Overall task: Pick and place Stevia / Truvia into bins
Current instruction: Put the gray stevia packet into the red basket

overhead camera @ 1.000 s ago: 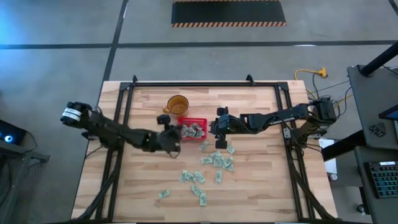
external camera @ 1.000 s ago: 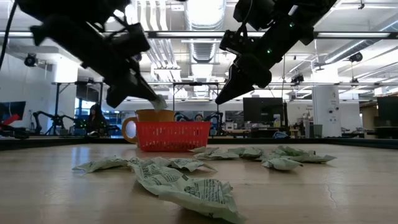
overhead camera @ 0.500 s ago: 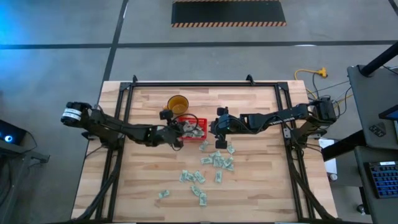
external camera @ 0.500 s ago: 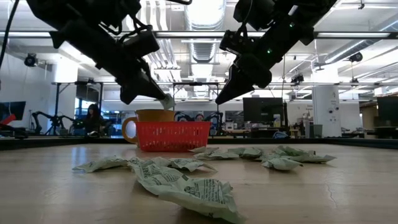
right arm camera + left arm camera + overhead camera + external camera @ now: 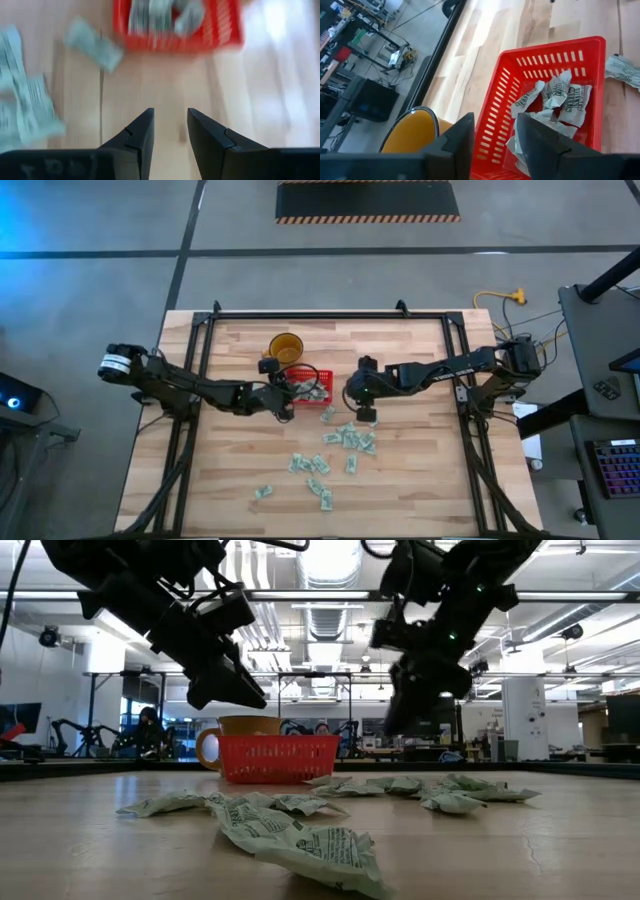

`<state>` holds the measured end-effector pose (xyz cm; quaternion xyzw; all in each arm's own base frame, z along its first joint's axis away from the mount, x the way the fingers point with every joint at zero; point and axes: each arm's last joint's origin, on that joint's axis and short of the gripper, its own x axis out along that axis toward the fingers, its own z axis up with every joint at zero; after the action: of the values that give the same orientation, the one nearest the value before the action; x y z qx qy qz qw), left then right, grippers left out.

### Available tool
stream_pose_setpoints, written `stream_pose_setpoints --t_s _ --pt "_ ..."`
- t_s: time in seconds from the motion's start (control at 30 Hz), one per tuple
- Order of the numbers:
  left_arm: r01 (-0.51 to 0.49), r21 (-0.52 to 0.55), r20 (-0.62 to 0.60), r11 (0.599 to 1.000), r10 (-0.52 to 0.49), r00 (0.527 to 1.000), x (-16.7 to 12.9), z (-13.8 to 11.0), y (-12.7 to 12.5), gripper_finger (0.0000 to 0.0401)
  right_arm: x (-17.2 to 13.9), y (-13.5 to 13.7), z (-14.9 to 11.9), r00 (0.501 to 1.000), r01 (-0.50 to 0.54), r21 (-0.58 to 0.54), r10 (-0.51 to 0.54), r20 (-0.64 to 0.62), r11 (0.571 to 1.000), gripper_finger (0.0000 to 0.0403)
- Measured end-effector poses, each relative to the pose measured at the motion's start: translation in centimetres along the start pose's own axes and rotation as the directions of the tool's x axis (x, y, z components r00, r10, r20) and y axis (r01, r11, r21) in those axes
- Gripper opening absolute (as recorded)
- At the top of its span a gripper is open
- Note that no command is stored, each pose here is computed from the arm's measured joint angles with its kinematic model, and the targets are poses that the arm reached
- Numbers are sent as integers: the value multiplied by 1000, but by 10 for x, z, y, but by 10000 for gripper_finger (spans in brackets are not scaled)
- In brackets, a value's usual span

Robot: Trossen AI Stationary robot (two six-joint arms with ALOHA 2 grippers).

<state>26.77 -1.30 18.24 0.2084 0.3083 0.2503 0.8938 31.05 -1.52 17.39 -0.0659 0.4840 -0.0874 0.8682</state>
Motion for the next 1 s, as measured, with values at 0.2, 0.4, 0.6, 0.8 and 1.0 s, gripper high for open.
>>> stream_pose_setpoints --t_s 0.2,0.4,0.6,0.8,1.0 --pt "25 20 -24 999 -24 999 -5 -2 -5 146 -3 2 -13 990 -45 73 55 -131 996 106" --pt "50 46 -22 998 -49 999 -11 -1 -11 147 -5 5 -18 968 -146 190 179 -173 971 95" --pt "63 56 -13 996 -62 998 -14 0 -14 147 -4 8 -23 960 -125 306 193 -204 944 86" --pt "67 60 -10 996 -66 998 -15 0 -16 147 0 14 -37 948 -96 375 199 -248 922 81" --pt "67 60 -11 996 -66 998 -15 0 -16 147 3 21 -45 942 -88 388 204 -267 917 87"
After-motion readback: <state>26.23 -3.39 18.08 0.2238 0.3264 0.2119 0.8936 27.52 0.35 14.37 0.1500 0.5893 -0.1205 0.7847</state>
